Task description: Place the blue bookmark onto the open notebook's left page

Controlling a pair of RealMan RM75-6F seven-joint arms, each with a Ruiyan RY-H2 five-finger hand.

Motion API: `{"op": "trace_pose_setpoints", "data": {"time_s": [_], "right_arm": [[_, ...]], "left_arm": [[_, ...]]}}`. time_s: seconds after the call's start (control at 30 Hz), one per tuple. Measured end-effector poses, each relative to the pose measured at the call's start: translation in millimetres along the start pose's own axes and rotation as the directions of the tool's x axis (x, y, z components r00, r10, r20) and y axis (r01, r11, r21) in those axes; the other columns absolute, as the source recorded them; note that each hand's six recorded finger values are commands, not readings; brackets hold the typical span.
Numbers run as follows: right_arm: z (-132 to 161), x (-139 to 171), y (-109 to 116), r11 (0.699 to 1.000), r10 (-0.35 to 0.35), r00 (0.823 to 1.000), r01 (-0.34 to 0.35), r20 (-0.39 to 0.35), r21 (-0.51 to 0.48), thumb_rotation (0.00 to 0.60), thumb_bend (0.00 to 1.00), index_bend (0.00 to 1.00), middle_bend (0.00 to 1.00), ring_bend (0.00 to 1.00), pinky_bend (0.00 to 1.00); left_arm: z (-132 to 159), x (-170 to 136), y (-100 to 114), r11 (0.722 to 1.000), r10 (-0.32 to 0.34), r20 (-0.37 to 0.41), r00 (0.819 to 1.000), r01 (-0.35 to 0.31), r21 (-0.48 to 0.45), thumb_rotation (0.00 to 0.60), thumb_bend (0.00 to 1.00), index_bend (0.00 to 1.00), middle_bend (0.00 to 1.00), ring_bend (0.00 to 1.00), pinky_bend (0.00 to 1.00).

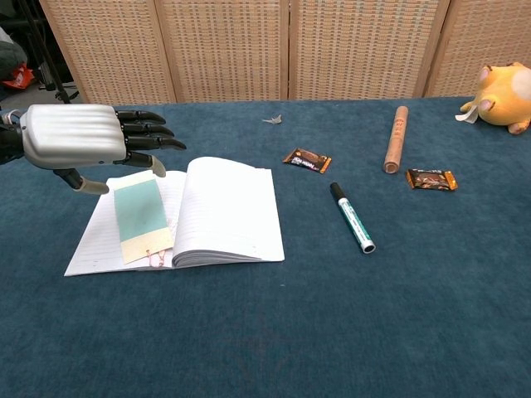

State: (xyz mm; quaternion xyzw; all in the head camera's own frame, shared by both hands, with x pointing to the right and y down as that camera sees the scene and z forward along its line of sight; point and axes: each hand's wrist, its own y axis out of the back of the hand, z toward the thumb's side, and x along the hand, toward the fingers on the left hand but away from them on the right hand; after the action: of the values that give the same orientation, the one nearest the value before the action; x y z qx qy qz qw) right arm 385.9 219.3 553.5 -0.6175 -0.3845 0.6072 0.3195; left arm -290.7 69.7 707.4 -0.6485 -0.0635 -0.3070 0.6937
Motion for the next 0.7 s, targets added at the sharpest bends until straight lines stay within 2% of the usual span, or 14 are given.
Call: {"op": "trace_pose_setpoints", "data": {"time_s": [0.33, 0.53, 0.7], "right_arm": [[0, 0, 0, 1.000, 0.001, 1.000, -0.001, -0.002, -0.003, 0.600, 0.10, 0.00, 0.00, 0.00, 0.00], [1, 1, 2, 1.000, -0.003, 1.000, 0.003, -0.008, -0.011, 0.600, 0.10, 0.00, 0.00, 0.00, 0.00], [3, 3, 3, 1.000, -0.003, 1.000, 0.003, -0.019, -0.013, 0.600, 0.10, 0.00, 0.00, 0.00, 0.00]], "left_arm": [[2, 4, 4, 0.999, 0.031, -0.028, 0.999, -0.032, -0.039, 0.600, 0.25, 0.42, 0.00, 0.00, 0.00], [-1, 0, 1, 0.977, 0.022, -0.110, 0.994, -0.045, -0.209, 0.600, 0.26, 0.45, 0.00, 0.00, 0.00], [-4, -8, 2, 0.933, -0.001, -0.171, 0.985, -0.061, -0.354, 0.600, 0.26, 0.46, 0.00, 0.00, 0.00]]}}
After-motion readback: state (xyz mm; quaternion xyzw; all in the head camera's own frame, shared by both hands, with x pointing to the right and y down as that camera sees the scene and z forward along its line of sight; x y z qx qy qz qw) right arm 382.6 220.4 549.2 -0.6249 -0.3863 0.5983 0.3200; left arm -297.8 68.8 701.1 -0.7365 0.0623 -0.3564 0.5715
